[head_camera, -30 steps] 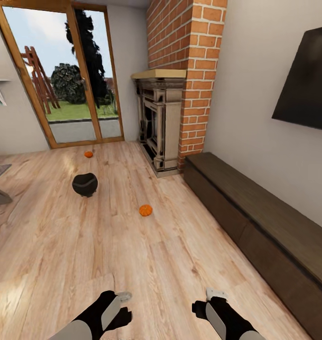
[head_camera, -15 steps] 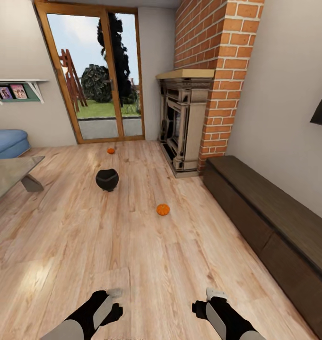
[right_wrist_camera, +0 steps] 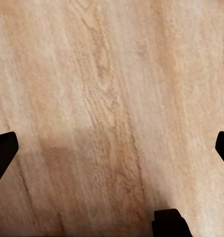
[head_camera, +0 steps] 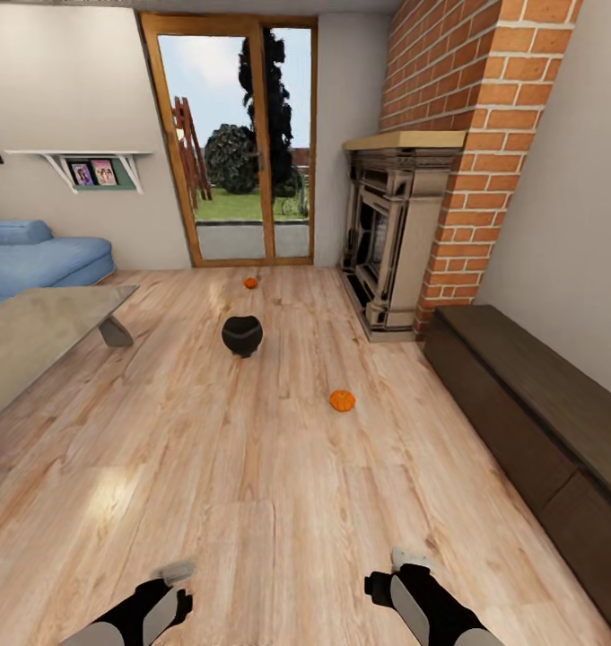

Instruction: Place each of the two pumpkins and all three candles from the living room inside a cabinet in the living room (use any cabinet), then make sure every cabinet is closed, and position the cauldron so it is next to a table in the living room.

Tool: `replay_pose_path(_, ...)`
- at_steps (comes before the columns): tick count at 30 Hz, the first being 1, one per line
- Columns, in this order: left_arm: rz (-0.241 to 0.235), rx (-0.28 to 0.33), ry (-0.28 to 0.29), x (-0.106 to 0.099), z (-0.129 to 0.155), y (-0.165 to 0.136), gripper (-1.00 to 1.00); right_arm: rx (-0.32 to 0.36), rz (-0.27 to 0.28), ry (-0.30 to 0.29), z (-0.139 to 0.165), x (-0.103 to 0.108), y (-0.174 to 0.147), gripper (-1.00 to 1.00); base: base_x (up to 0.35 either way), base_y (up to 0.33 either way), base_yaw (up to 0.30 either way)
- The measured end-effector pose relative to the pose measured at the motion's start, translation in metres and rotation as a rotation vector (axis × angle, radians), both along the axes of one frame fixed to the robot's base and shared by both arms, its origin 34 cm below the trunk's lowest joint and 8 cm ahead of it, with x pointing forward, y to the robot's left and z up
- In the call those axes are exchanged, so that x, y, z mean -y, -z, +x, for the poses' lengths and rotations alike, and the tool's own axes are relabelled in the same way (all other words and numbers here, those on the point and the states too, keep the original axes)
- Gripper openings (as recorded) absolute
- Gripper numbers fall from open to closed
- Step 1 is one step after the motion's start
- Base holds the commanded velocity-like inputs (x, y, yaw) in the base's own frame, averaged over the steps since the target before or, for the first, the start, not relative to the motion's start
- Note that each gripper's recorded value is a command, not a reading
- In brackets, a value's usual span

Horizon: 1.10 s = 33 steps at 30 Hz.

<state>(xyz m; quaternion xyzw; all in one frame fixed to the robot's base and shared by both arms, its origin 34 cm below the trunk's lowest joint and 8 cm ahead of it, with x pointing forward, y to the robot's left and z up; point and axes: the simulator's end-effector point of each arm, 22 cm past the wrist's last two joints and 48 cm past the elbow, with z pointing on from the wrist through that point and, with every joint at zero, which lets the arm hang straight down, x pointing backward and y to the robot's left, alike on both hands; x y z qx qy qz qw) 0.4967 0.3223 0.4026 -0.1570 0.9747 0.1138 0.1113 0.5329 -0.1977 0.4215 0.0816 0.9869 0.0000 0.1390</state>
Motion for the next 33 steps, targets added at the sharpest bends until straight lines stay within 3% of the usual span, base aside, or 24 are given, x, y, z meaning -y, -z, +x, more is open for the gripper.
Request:
replay_pose_path(4, 0.019, 0.012, -0.01, -0.01, -0.006, 0.002, 1.0, -0.01, -0.002, -0.001, -0.005, 0.0, 0.003, 1.0, 0.0, 0.0, 0.291)
replay_pose_path(13, 0.024, -0.001, -0.004, -0.011, -0.021, 0.008, 1.0, 0.003, -0.016, -0.014, -0.007, 0.002, 0.006, 1.0, 0.012, 0.0, 0.291)
replay_pose_path(21, -0.057, 0.012, 0.021, 0.006, -0.021, 0.014, 1.0, 0.046, -0.056, -0.012, -0.022, 0.012, 0.02, 1.0, 0.146, 0.07, 0.29)
replay_pose_path(26, -0.067, 0.016, 0.023, 0.008, -0.021, 0.014, 1.0, 0.059, -0.082, -0.083, -0.023, 0.008, 0.02, 1.0, 0.013, 0.011, 0.29)
replay_pose_path(33, -0.07, 0.013, 0.016, 0.006, -0.02, 0.001, 1.0, 0.063, -0.085, -0.101, -0.021, 0.006, 0.006, 1.0, 0.001, 0.001, 0.29)
